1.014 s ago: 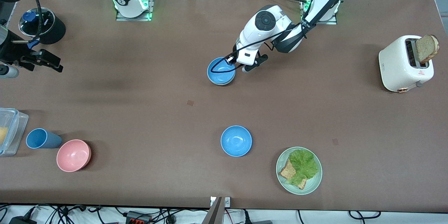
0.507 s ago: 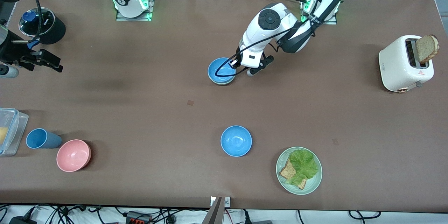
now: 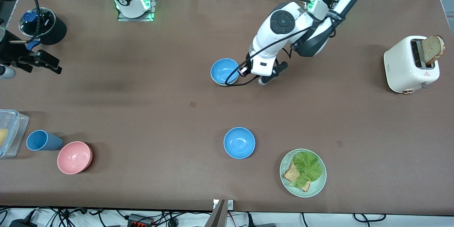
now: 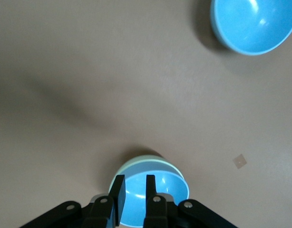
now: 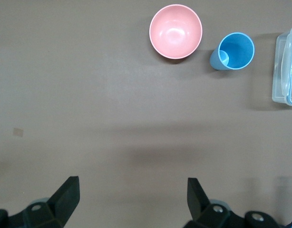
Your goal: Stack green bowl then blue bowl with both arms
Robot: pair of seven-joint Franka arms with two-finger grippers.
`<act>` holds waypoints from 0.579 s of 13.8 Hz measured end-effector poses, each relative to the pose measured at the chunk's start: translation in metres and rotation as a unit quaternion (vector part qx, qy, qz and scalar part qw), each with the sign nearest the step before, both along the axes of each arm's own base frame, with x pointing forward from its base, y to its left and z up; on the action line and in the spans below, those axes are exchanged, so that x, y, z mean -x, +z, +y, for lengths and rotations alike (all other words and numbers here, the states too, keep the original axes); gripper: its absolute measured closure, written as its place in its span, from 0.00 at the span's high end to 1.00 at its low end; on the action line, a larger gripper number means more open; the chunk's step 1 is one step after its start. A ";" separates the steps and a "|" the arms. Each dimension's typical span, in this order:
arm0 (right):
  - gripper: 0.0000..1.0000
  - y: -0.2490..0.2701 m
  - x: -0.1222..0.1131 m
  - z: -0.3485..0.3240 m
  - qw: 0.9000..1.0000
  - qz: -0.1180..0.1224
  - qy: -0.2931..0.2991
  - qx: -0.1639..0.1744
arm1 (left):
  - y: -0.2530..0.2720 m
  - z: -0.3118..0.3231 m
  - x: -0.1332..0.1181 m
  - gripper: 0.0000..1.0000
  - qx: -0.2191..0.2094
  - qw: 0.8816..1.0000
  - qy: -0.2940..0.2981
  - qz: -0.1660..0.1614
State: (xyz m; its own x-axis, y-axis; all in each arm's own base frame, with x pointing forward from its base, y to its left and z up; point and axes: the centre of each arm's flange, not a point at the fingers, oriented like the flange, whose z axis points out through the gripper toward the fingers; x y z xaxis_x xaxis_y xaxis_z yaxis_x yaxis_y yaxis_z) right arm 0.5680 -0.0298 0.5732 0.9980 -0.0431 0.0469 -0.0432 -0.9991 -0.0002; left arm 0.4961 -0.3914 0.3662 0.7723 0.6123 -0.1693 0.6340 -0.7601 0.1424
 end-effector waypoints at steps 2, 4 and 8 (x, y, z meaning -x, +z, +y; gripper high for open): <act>1.00 0.002 0.000 0.000 1.000 -0.002 0.000 0.000 | 0.027 0.015 -0.023 0.27 -0.004 1.000 -0.018 -0.004; 1.00 0.002 0.000 0.000 1.000 -0.002 0.000 0.000 | 0.052 0.032 -0.045 0.31 -0.004 0.999 -0.040 -0.014; 1.00 0.002 0.000 -0.001 1.000 -0.002 -0.001 0.000 | 0.080 0.069 -0.072 0.58 -0.015 0.992 -0.121 -0.016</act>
State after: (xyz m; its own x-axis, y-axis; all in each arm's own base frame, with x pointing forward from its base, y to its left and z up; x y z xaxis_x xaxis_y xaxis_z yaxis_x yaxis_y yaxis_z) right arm 0.5683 -0.0306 0.5756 0.9977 -0.0445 0.0517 -0.0445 -0.9990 -0.0002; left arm 0.5678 -0.3220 0.4464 0.9023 0.4120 -0.1271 0.4272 -0.8940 0.1349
